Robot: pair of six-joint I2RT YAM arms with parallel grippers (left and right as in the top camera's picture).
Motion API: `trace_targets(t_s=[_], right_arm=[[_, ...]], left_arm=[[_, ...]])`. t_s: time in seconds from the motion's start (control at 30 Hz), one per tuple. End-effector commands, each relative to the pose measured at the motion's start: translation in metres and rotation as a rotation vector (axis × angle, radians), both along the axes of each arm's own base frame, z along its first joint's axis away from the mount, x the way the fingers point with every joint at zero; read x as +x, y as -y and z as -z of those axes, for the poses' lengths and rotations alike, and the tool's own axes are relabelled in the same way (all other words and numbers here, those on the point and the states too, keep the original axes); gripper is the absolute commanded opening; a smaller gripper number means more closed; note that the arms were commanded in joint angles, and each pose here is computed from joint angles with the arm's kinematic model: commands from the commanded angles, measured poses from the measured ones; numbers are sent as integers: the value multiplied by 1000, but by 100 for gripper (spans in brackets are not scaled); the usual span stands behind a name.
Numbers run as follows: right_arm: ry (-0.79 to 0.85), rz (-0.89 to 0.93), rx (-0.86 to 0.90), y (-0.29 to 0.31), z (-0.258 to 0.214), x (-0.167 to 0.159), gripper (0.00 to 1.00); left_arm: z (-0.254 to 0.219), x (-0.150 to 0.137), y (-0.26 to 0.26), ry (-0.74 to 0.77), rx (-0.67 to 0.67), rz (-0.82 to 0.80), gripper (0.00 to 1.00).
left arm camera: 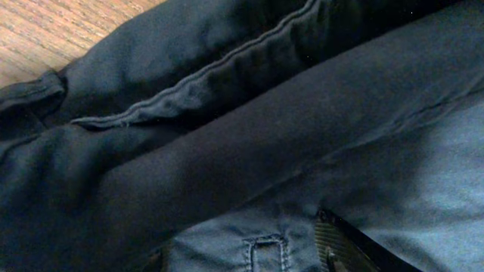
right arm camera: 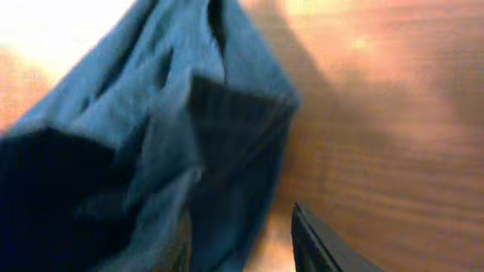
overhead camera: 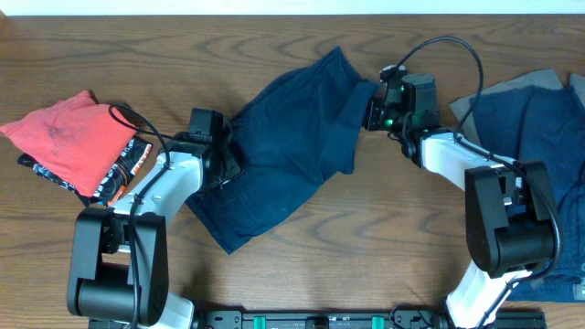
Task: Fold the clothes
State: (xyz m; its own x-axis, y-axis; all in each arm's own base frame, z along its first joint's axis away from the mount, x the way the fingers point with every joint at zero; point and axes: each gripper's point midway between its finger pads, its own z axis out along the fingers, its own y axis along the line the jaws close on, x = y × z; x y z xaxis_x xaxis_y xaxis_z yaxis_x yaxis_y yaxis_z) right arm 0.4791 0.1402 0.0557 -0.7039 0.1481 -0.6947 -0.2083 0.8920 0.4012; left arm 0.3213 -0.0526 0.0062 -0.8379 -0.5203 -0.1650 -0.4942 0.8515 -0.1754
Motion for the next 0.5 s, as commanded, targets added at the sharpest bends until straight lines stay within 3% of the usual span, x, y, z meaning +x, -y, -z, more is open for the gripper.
trace_targets(t_s=[0.0, 0.47], right_arm=[[-12, 52, -9, 3, 8, 4, 40], [-30, 54, 38, -16, 43, 9, 36]], left_arm=[[11, -10, -7, -49, 28, -2, 63], [11, -10, -7, -49, 28, -2, 62]])
